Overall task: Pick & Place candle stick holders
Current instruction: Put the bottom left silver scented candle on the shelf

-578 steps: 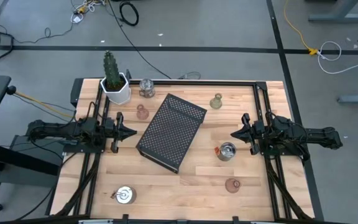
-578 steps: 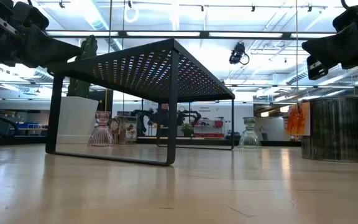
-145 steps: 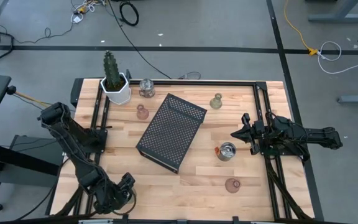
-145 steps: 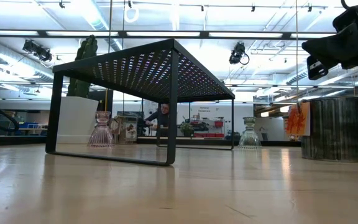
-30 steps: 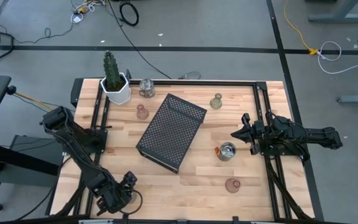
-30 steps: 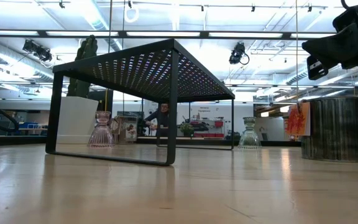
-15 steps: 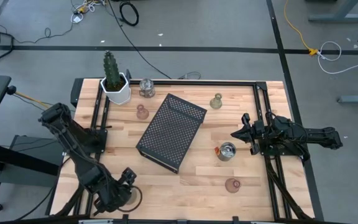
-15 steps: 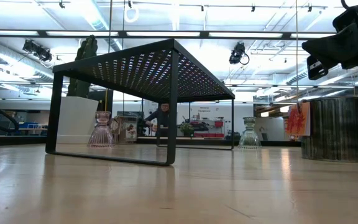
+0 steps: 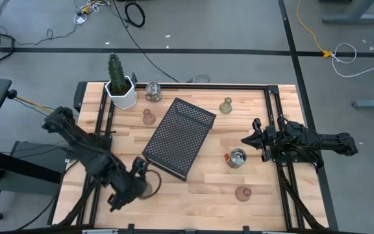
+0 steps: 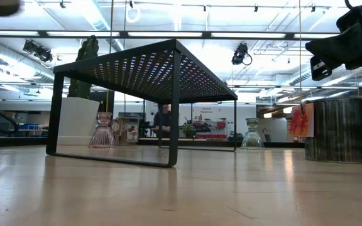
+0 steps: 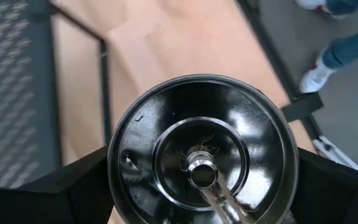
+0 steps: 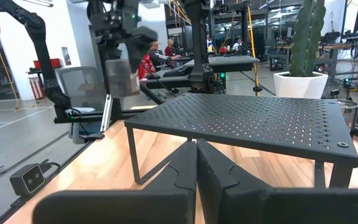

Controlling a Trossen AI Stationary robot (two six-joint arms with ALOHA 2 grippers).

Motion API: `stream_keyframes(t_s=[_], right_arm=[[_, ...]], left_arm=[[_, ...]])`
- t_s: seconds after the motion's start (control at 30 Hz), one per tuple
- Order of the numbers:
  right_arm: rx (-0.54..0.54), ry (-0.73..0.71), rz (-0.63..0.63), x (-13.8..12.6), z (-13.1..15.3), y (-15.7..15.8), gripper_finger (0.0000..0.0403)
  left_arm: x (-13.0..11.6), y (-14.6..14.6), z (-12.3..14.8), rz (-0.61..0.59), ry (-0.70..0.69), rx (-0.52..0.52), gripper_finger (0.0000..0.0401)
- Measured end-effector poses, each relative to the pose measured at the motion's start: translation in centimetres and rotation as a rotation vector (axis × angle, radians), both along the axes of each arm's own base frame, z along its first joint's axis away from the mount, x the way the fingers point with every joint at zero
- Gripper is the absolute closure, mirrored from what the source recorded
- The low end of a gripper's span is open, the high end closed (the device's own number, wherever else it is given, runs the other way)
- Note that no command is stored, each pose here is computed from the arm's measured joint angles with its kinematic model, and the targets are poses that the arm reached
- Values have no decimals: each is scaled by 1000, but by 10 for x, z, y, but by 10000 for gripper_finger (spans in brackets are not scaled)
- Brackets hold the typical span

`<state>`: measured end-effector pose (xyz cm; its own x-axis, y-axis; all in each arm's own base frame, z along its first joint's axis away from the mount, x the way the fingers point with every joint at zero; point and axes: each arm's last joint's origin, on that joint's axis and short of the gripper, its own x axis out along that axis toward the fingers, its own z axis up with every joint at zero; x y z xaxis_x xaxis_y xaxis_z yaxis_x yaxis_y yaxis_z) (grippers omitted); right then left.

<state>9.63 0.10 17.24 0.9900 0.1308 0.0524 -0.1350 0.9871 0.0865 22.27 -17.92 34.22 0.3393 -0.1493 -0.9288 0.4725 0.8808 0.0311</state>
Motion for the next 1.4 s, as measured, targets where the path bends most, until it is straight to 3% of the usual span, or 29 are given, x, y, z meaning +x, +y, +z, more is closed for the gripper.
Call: stream_keyframes(t_s=[0.27, 0.9, 1.4], right_arm=[[0, 0, 0, 0, 0, 0, 391], [0, 0, 0, 0, 0, 0, 391], [0, 0, 0, 0, 0, 0, 391]], left_arm=[[18, 38, 10, 149, -4, 63, 26], [51, 122, 11, 435, 2, 78, 26], [55, 146, 10, 488, 18, 56, 26]])
